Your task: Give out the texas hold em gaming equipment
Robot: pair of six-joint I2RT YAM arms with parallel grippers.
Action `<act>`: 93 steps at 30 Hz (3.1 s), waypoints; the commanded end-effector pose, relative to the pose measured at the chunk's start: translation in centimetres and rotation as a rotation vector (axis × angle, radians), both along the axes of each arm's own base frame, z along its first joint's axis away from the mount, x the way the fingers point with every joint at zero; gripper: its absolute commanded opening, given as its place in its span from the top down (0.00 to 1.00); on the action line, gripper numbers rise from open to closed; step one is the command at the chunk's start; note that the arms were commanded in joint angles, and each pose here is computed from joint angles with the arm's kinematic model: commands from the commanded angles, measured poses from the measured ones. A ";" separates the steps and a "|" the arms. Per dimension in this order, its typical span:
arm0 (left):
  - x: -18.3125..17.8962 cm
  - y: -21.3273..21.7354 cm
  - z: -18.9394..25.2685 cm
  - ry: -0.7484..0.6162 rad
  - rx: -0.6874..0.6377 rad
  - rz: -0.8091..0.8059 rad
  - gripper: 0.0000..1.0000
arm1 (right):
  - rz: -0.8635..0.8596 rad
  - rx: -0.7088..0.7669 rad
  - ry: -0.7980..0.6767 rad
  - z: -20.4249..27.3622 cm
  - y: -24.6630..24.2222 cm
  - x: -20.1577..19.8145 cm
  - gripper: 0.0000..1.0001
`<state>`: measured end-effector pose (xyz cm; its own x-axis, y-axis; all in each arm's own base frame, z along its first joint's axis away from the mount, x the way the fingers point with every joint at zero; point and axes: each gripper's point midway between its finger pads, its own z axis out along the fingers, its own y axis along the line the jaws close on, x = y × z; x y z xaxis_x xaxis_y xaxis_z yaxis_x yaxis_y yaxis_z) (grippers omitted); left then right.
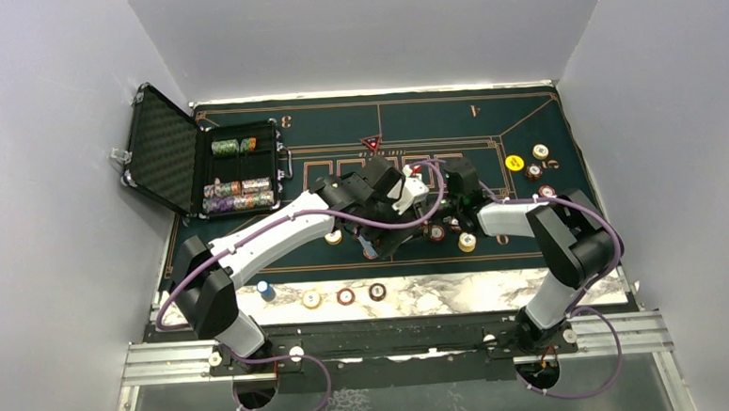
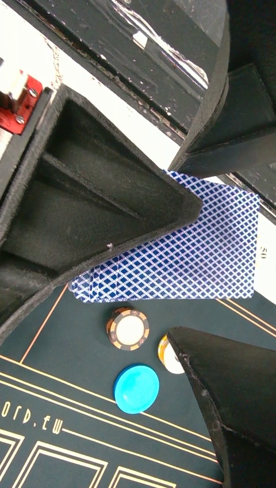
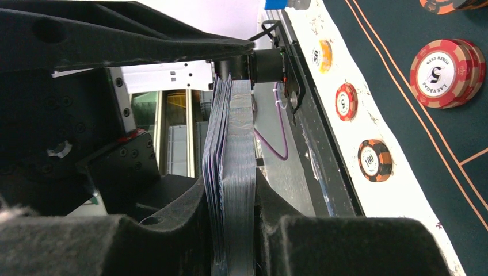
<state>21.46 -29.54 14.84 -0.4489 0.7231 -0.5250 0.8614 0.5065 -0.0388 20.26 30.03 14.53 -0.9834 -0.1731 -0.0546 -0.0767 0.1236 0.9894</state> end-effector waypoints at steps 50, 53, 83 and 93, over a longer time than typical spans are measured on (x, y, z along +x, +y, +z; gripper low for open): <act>1.5 -0.8 1.0 -0.095 -0.032 -0.048 1.00 | 0.002 -0.091 -0.084 1.0 1.0 1.4 0.26; 1.6 -0.8 1.1 -0.098 -0.034 -0.047 1.00 | 0.007 -0.115 -0.085 0.3 1.0 1.5 0.26; 1.4 0.0 1.4 -0.110 -0.016 -0.038 1.00 | -0.045 -0.201 -0.127 -0.6 -1.3 3.9 0.40; 1.4 0.2 1.4 -0.113 -0.013 -0.034 1.00 | -0.062 -0.210 -0.144 -0.2 -2.3 4.7 0.38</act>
